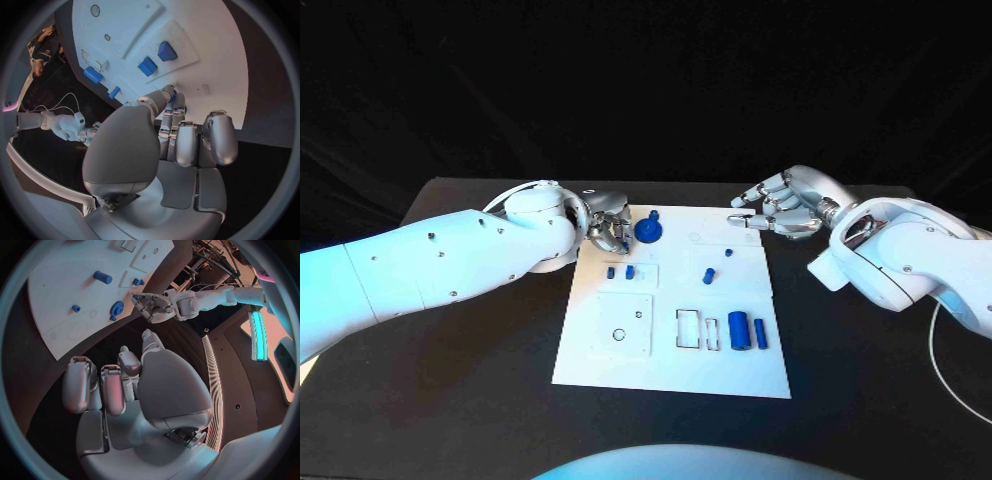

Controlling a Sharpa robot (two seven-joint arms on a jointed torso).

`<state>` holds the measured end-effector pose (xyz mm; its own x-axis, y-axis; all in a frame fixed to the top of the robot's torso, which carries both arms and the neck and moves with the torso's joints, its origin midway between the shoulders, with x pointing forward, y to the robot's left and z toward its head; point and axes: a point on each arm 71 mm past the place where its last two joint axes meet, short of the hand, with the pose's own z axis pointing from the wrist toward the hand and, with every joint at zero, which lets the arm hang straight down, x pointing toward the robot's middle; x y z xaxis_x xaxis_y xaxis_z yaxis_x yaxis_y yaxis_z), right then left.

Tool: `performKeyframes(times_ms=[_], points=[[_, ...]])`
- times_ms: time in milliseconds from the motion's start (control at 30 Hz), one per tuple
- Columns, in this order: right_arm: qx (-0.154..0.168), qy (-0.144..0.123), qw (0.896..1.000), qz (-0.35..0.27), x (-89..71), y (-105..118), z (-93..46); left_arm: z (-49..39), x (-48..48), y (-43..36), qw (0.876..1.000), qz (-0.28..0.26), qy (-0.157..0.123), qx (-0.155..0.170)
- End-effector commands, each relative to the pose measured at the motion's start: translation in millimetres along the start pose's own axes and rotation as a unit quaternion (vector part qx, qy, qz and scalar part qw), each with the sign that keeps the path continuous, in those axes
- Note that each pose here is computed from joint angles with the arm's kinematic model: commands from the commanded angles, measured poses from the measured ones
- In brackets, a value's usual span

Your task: Assemble the parts on the task board

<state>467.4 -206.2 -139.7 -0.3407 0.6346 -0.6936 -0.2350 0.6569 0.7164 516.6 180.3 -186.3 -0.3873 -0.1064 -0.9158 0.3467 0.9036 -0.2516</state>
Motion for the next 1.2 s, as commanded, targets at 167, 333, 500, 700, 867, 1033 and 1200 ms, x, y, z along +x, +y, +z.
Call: performKeyframes(times_ms=[167, 333, 500, 700, 867, 1033, 1200], points=[[-0.006, 0.004, 1.0, -0.001, 1.2, 1.1, 0.0, 2.4, 5.4, -3.0, 1.0, 0.003, 0.024, 0.003], [-0.006, 0.004, 1.0, -0.001, 1.2, 1.1, 0.0, 3.3, 7.1, -3.0, 1.0, 0.004, 0.029, 0.002], [-0.006, 0.004, 1.0, -0.001, 1.2, 1.1, 0.0, 4.7, 8.9, -3.5, 0.999, 0.005, 0.031, 0.001], [-0.006, 0.004, 1.0, -0.001, 1.1, 0.9, 0.0, 5.5, 10.8, -3.2, 0.999, 0.007, 0.035, -0.001], [-0.006, 0.004, 1.0, -0.001, 1.0, 0.7, -0.1, 5.9, 11.5, -1.6, 0.999, 0.009, 0.038, -0.005], [-0.006, 0.004, 1.0, -0.001, 1.0, 0.8, -0.1, 6.5, 11.8, -1.4, 0.999, 0.009, 0.038, -0.005], [-0.006, 0.005, 1.0, -0.001, 1.3, 1.0, 0.0, 7.9, 12.9, -1.8, 0.999, 0.009, 0.04, -0.006]])
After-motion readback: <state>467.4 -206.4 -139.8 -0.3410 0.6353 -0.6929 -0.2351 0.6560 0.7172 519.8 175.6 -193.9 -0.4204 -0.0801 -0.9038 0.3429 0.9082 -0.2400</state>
